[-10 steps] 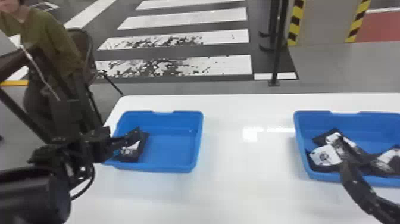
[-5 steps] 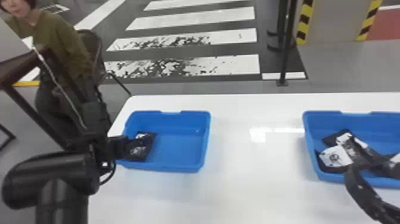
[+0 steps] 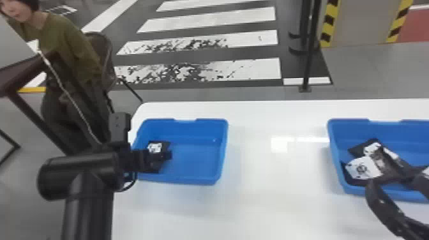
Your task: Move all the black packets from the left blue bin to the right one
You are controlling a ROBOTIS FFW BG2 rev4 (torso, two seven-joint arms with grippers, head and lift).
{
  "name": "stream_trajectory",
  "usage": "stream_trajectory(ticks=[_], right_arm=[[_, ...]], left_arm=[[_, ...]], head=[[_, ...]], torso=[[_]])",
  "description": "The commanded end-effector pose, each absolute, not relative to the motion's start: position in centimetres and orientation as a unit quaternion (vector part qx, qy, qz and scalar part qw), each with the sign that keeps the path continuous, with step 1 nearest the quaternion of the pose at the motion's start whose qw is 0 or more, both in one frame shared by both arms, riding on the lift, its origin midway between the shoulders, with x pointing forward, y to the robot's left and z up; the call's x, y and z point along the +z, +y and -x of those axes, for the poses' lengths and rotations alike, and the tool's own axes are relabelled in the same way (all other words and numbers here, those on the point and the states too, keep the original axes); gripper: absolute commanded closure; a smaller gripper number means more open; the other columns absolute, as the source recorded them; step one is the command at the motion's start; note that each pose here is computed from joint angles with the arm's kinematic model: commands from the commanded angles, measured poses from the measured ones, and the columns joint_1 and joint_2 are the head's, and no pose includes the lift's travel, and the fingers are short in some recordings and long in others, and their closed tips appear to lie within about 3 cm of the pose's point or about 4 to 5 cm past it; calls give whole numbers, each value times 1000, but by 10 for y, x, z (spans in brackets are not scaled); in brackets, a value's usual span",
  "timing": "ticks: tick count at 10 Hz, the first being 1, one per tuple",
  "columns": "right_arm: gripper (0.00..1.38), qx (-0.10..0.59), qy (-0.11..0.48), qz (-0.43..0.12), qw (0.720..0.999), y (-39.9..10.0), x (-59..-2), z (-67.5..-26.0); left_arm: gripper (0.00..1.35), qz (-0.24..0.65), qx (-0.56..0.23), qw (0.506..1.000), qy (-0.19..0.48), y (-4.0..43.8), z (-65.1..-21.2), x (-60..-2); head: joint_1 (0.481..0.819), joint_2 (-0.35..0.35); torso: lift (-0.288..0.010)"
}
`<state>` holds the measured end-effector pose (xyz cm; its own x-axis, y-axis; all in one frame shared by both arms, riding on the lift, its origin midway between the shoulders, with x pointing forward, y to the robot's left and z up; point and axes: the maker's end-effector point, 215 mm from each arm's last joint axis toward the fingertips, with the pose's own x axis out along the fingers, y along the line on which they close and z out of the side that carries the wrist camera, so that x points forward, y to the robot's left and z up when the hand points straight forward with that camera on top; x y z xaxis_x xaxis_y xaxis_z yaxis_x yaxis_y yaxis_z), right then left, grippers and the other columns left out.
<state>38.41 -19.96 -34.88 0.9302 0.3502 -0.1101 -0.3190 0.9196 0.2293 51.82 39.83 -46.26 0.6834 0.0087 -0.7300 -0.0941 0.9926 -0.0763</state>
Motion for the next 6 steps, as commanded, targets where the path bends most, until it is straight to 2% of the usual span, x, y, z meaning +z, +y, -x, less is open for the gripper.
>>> stream_trajectory(ticks=[1, 2, 4, 5, 6], right_arm=[[142, 176, 79, -111, 975, -195, -353, -385], [142, 177, 81, -113, 974, -195, -355, -385], [142, 177, 83, -114, 974, -195, -357, -385], [147, 178, 82, -116, 974, -194, -356, -385], [147, 178, 84, -120, 973, -194, -358, -384]], left_arm=[[197, 51, 30, 910, 411, 398, -519, -470], [314, 61, 34, 902, 425, 400, -515, -479], [912, 39, 17, 902, 429, 388, -522, -476], [1157, 28, 11, 906, 423, 385, -526, -474], [1205, 25, 2, 910, 413, 382, -530, -470]], head=[[695, 242], [695, 244], [695, 248], [695, 244], [695, 235]], torso=[[-140], [-140], [-140], [-140], [-140]])
